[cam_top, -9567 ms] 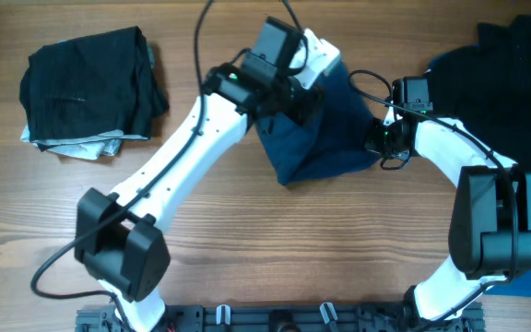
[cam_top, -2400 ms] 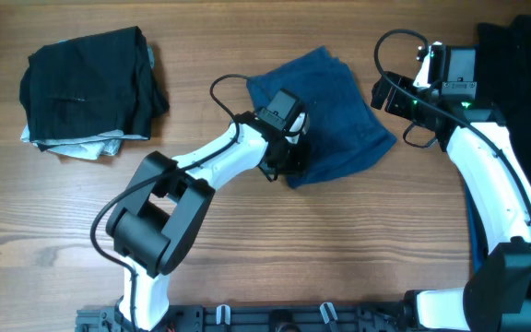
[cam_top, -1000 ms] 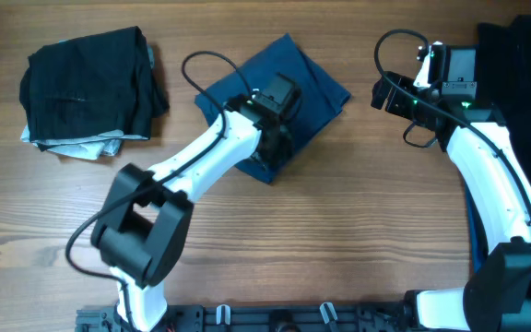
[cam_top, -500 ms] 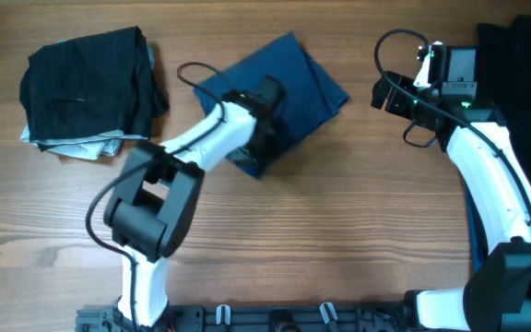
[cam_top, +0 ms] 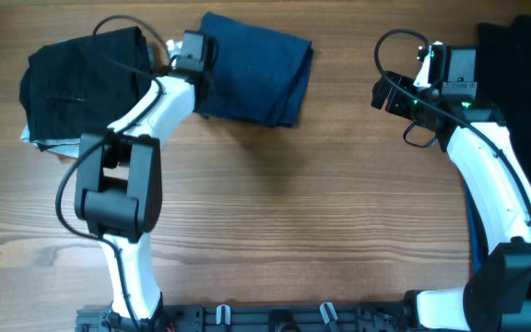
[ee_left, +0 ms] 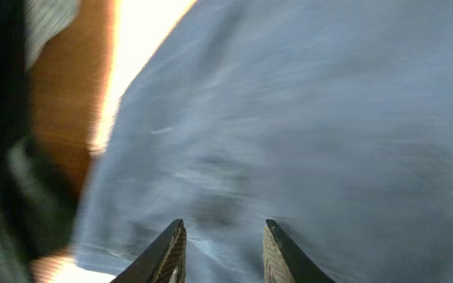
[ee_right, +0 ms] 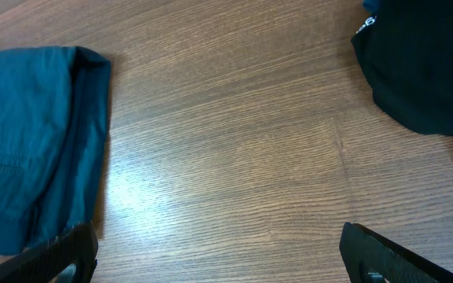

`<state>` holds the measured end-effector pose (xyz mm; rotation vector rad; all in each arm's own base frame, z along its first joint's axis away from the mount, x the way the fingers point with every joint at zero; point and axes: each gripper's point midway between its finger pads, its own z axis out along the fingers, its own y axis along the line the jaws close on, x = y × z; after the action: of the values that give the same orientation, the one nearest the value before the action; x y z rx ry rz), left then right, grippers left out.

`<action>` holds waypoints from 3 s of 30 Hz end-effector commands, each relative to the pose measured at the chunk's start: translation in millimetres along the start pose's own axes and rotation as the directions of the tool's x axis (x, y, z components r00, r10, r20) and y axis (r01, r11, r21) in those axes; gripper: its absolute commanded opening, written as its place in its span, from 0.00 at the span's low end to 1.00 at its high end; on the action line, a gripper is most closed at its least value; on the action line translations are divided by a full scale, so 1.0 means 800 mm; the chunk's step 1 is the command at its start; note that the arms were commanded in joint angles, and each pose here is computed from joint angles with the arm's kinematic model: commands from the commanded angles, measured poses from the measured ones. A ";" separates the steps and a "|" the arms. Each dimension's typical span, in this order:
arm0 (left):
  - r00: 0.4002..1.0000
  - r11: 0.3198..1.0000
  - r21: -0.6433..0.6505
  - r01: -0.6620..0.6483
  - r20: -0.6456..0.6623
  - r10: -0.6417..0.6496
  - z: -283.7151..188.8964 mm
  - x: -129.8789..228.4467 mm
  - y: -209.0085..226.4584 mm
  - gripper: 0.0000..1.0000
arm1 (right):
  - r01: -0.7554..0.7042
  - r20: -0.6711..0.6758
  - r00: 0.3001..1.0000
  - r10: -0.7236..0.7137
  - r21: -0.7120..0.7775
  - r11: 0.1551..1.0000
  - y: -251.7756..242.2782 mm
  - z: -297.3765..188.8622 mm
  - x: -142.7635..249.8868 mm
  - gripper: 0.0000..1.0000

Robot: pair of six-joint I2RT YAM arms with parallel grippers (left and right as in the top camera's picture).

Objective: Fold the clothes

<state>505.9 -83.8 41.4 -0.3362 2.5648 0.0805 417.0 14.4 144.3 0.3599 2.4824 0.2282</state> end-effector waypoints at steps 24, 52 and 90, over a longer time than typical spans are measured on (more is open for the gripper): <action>0.982 0.929 0.363 -0.074 -0.136 0.131 0.009 0.120 -0.205 0.04 | -0.003 -0.006 1.000 0.004 0.023 1.000 -0.007 0.005 0.003 1.00; 0.933 0.999 0.041 -0.014 -0.358 0.028 -0.169 0.122 -0.046 0.76 | -0.003 -0.006 1.000 0.004 0.023 1.000 -0.007 0.005 0.003 1.00; 0.839 0.971 -0.112 0.212 -0.488 -0.240 -0.019 0.203 0.007 0.75 | -0.004 -0.006 1.000 0.004 0.023 1.000 -0.007 0.005 0.003 1.00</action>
<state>387.5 -122.6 0.2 -0.7161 2.9321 -0.1154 417.1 14.4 144.4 0.3598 2.4821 0.2283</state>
